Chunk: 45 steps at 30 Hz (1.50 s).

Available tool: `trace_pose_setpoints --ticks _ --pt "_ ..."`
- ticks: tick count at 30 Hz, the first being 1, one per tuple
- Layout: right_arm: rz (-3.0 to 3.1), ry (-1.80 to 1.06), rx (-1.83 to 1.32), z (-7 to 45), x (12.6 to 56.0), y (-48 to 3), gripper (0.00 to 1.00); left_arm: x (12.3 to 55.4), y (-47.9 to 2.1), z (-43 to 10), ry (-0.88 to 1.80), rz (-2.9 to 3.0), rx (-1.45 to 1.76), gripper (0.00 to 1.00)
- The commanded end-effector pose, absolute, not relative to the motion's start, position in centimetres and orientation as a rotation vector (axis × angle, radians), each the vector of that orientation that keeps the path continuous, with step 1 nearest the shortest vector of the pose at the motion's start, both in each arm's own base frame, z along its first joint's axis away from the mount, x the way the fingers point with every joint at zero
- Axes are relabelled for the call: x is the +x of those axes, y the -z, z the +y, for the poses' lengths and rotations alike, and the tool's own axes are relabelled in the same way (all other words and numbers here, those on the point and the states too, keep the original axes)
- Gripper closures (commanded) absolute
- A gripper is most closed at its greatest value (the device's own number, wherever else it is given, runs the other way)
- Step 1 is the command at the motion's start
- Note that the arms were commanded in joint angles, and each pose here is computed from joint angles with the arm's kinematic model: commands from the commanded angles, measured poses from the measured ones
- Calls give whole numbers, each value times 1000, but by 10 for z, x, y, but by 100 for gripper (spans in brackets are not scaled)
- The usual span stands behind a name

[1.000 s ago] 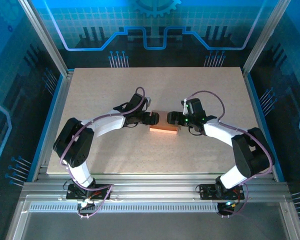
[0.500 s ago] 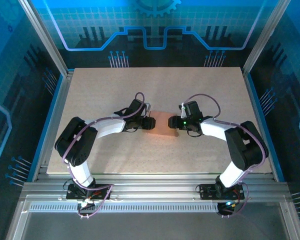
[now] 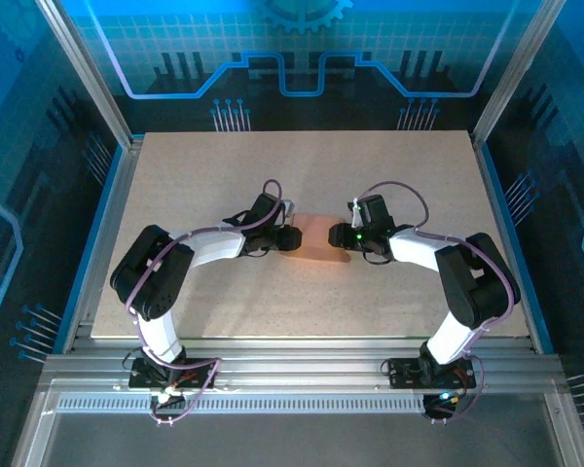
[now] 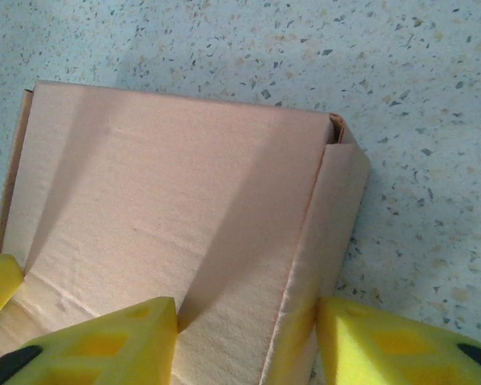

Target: Fold the paper box

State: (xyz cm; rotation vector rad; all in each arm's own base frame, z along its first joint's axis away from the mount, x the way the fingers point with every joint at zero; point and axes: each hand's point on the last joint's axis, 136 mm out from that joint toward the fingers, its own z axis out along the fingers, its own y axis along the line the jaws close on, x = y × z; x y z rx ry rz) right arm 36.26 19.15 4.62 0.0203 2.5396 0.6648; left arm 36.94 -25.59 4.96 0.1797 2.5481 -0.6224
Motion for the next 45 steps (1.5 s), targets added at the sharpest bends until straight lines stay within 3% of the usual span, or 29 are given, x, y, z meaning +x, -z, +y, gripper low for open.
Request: trace_pose_setpoints --ticks 1,7,14,24,34,45 --pt "2548 -671 26 190 365 -52 44 357 -43 -257 677 2589 169 54" --pt "2471 -736 128 179 371 -71 27 375 -90 -258 814 2472 135 44" --pt "2429 -871 266 165 372 -73 22 393 -102 -248 773 2459 140 37" --pt "2439 -978 317 166 370 -60 23 395 -72 -240 786 2519 100 56" --pt "2449 -1029 312 172 372 -56 23 392 -49 -246 939 2559 26 58" --pt "2452 -1103 301 182 374 -51 23 389 -34 -237 1010 2569 -38 69"
